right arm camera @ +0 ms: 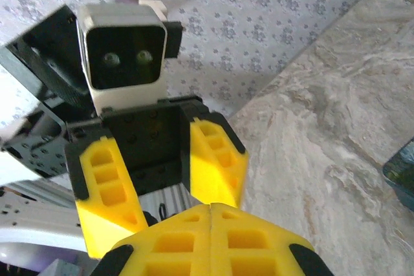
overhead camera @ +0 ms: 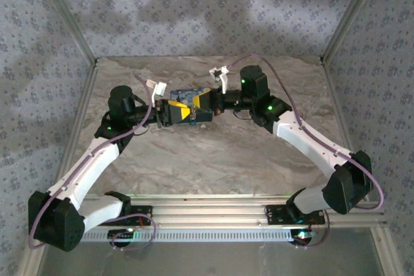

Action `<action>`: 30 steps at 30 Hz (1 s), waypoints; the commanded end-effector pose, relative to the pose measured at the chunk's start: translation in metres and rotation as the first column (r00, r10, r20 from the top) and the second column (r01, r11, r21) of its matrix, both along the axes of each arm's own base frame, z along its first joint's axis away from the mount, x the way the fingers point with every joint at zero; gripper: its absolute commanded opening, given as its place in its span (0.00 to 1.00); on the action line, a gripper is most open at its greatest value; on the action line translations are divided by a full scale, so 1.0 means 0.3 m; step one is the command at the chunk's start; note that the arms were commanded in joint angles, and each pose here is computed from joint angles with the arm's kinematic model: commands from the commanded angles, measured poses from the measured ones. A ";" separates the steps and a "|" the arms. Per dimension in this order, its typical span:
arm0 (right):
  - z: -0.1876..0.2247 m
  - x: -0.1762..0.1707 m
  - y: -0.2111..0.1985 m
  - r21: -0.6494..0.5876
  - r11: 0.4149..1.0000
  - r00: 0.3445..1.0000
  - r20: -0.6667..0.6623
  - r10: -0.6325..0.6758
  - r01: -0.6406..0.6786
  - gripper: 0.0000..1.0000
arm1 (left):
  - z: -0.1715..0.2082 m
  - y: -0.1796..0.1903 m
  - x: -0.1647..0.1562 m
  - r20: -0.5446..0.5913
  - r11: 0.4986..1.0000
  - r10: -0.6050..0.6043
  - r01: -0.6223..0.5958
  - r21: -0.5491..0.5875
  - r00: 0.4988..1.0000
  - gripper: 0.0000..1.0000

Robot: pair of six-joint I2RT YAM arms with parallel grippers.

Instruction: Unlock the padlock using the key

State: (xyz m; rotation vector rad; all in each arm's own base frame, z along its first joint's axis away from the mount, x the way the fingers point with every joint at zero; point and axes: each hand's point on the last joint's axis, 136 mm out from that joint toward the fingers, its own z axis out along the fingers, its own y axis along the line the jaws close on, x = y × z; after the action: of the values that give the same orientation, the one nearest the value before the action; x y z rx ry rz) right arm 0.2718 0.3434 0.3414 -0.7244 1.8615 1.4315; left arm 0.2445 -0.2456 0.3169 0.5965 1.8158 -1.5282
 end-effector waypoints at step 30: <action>-0.024 0.054 -0.004 -0.042 0.988 0.986 -0.068 -0.151 0.149 0.35 | -0.030 0.015 -0.027 0.053 0.998 0.023 -0.025 0.055 0.998 0.00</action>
State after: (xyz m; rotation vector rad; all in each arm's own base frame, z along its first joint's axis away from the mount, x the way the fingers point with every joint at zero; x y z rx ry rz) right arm 0.2715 0.3514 0.3394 -0.6538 1.9018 1.4408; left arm 0.2399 -0.2494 0.3165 0.6372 1.7914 -1.4929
